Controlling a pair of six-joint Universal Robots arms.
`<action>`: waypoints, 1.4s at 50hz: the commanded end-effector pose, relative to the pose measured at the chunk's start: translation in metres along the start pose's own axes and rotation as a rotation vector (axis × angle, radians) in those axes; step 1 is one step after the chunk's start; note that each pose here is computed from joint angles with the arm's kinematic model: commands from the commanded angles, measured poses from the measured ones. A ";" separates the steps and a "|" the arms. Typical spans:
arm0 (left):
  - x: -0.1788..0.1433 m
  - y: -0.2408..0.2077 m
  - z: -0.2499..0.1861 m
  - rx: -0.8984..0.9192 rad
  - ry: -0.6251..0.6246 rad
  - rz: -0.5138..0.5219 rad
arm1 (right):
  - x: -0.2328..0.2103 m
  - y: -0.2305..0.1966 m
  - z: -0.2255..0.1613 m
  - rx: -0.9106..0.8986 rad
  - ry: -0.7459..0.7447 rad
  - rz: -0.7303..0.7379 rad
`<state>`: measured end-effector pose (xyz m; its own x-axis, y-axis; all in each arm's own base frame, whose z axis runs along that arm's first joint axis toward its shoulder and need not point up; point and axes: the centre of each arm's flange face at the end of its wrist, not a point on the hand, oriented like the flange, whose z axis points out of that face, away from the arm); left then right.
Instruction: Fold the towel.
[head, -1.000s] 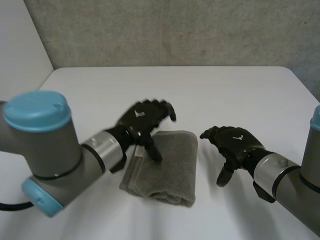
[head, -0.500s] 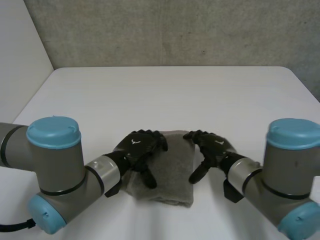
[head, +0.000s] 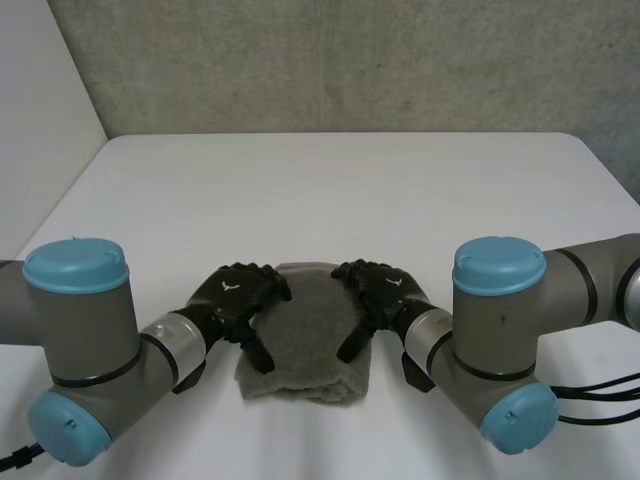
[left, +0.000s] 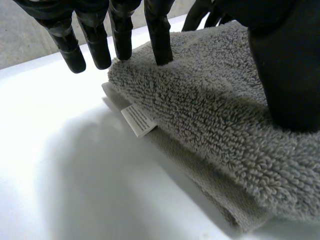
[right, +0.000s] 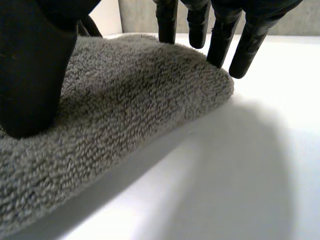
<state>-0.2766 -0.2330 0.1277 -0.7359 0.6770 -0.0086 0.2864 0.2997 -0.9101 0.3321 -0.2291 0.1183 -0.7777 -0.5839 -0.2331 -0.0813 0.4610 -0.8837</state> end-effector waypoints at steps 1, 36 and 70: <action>0.000 -0.018 -0.006 0.050 -0.004 0.003 | -0.002 -0.024 -0.014 0.058 0.000 -0.003; -0.039 -0.146 -0.080 0.356 -0.293 -0.097 | 0.049 -0.150 -0.121 0.346 0.443 -0.224; -0.036 -0.147 -0.091 0.348 -0.293 -0.104 | 0.045 -0.160 -0.129 0.385 0.449 -0.262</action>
<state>-0.2369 -0.2393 0.3049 -0.9056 0.4237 0.0179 0.0111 0.0658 -0.9978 0.2297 -0.2435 0.3008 -0.9544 -0.2682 0.1314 -0.1429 0.0238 -0.9895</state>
